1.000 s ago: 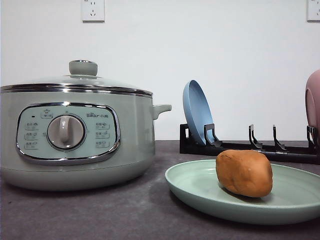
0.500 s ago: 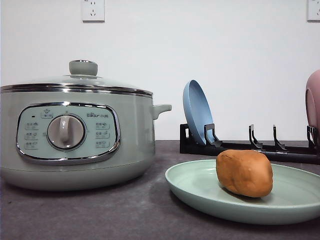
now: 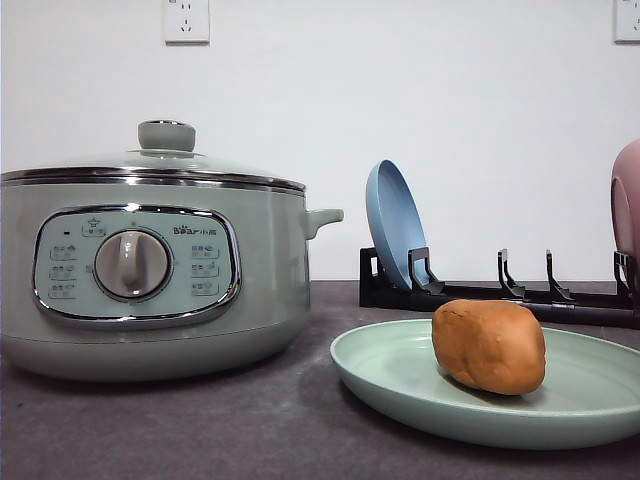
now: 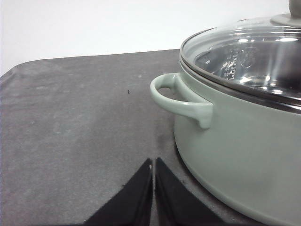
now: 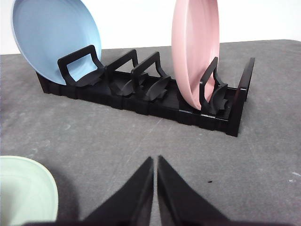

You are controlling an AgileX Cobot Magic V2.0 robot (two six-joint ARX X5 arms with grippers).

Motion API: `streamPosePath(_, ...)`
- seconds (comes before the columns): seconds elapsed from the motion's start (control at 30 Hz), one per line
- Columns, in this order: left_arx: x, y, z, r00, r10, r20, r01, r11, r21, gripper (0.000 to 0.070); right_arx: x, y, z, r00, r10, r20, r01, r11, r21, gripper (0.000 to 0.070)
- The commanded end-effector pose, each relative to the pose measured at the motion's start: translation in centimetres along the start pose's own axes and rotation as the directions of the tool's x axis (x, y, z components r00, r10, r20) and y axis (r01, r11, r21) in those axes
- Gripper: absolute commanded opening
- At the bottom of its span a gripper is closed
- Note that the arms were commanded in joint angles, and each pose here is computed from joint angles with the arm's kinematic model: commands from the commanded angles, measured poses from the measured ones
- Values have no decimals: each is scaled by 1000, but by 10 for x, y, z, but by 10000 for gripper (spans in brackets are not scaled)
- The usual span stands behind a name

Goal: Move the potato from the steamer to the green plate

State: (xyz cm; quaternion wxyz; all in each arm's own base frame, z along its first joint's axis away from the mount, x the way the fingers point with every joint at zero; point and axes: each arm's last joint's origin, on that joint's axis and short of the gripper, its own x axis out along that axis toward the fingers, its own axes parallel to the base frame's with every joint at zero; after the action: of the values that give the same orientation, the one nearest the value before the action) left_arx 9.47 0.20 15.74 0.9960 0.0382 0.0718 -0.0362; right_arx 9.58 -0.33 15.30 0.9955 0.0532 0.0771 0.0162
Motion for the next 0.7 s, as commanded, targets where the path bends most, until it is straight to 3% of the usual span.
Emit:
streamPosePath(0.0, 2, 0, -7, 1000, 2, -26, -2, 1000, -9, 0, 0, 0, -1, 1000, -1, 6, 1, 1000, 3, 0)
streamPosePath(0.67, 2, 0, -7, 1000, 2, -26, -2, 1000, -9, 0, 0, 0, -1, 1000, -1, 6, 1, 1000, 3, 0)
